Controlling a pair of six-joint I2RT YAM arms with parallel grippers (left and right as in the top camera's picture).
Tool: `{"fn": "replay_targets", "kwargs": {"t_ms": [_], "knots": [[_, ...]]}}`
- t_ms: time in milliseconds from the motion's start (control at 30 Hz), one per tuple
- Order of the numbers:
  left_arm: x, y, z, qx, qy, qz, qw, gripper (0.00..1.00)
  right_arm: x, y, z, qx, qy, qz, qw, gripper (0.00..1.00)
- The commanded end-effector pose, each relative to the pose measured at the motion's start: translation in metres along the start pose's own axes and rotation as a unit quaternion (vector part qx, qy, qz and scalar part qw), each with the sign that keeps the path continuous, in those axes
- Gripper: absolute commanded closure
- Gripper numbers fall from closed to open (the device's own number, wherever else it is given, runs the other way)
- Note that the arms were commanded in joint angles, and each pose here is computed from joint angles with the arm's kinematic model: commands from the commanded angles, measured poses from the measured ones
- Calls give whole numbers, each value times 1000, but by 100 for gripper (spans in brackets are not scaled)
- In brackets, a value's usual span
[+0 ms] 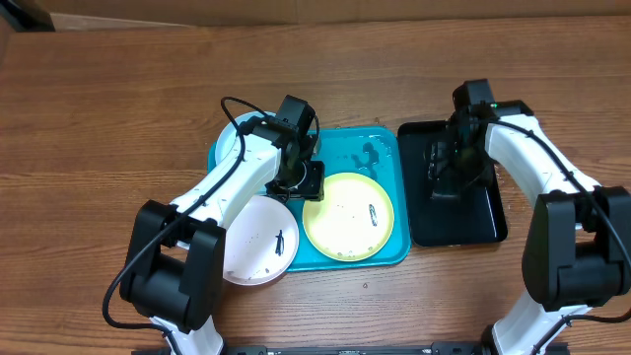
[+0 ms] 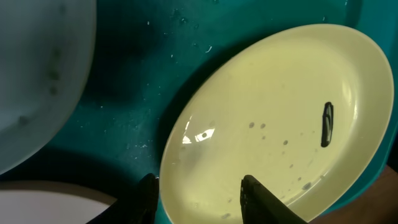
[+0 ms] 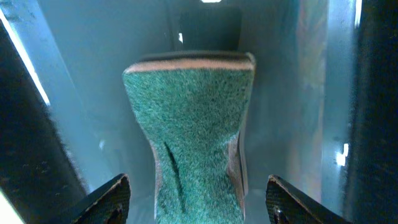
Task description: Clean dirty plates on tray and stack at the side
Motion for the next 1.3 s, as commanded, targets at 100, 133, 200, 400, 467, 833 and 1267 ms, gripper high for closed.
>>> {"fn": "replay_targets", "kwargs": {"t_ms": [100, 133, 200, 400, 467, 833, 1267], "knots": [[18, -2, 7, -2, 50, -6, 999, 57, -3, -6, 9, 6, -6, 0, 1000, 30], [19, -3, 8, -1, 52, -7, 999, 60, -3, -5, 9, 6, -6, 0, 1000, 30], [22, -6, 10, 4, 55, -8, 998, 66, -3, -5, 9, 4, -7, 0, 1000, 30], [27, -12, 19, 11, 60, -10, 998, 68, -3, -5, 9, 4, -7, 0, 1000, 31], [28, -13, 21, 11, 60, -10, 998, 68, -3, -5, 9, 5, -7, 0, 1000, 31], [29, -12, 28, 3, 54, -7, 999, 74, -3, -6, 9, 6, -6, 0, 1000, 31], [27, -13, 31, -5, 69, -21, 997, 81, -3, -6, 9, 6, -7, 0, 1000, 31]]}}
Point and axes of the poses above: each gripper's point midway between its finger pads, its own z axis out along the fingers, its own x axis along the line the jaws close on, y = z × x, the point moved 1 cm from there along -z, back along the fingers, and after that the axes turned 13 degrees about -z, right-handed, at the moved point
